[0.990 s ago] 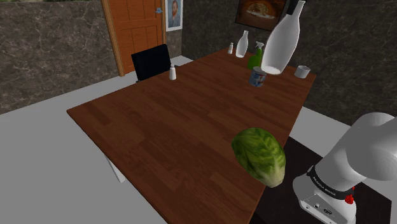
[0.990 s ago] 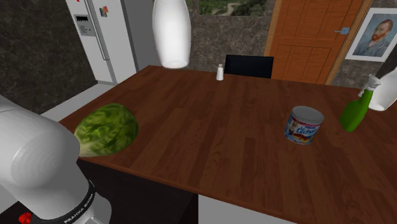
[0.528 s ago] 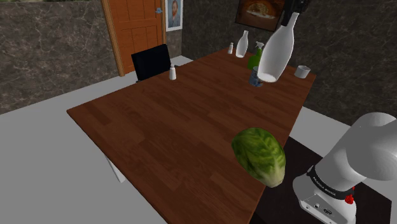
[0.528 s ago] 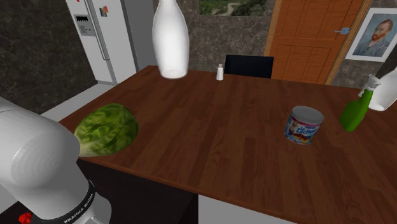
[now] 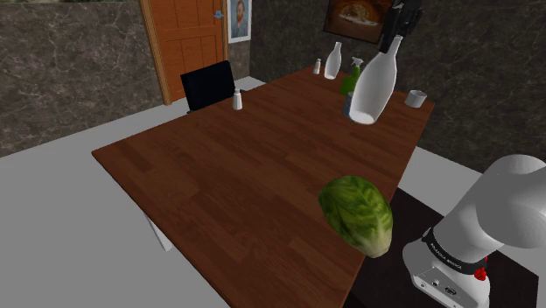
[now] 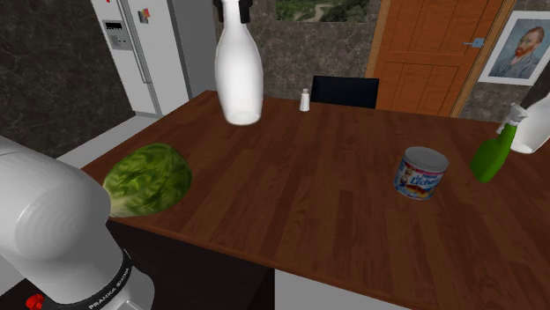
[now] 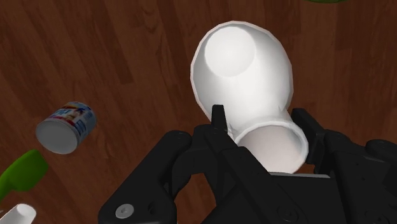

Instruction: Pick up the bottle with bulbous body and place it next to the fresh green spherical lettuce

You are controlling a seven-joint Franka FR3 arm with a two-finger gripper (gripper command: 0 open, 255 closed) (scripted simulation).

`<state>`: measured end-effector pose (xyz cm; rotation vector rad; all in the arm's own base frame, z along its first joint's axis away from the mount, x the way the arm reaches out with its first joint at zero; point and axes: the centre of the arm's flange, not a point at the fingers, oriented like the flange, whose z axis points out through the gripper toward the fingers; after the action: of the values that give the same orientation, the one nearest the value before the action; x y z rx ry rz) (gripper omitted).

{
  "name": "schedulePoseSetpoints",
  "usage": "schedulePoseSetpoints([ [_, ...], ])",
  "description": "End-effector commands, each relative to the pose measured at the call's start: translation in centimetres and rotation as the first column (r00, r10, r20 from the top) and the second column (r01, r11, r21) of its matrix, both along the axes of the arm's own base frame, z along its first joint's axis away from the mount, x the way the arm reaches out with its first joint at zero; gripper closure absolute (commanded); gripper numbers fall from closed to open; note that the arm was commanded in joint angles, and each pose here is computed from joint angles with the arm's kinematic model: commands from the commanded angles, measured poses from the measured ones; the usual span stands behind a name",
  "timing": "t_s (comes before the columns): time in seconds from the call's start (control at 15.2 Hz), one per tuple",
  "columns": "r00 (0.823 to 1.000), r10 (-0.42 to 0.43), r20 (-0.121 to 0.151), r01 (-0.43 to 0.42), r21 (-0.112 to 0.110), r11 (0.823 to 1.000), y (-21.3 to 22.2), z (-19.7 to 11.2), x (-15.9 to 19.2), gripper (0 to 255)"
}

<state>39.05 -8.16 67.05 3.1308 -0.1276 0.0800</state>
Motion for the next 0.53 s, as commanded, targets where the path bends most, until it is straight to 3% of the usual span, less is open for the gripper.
schedulePoseSetpoints([
  [0.0, 1.0, 0.0, 0.001, 0.0, 0.0, 1.0, 0.1, -1.1, -0.1, 255],
  [0.46, 1.0, 0.0, 0.001, 0.0, 0.0, 1.0, 0.1, -4.8, -0.1, 255],
])
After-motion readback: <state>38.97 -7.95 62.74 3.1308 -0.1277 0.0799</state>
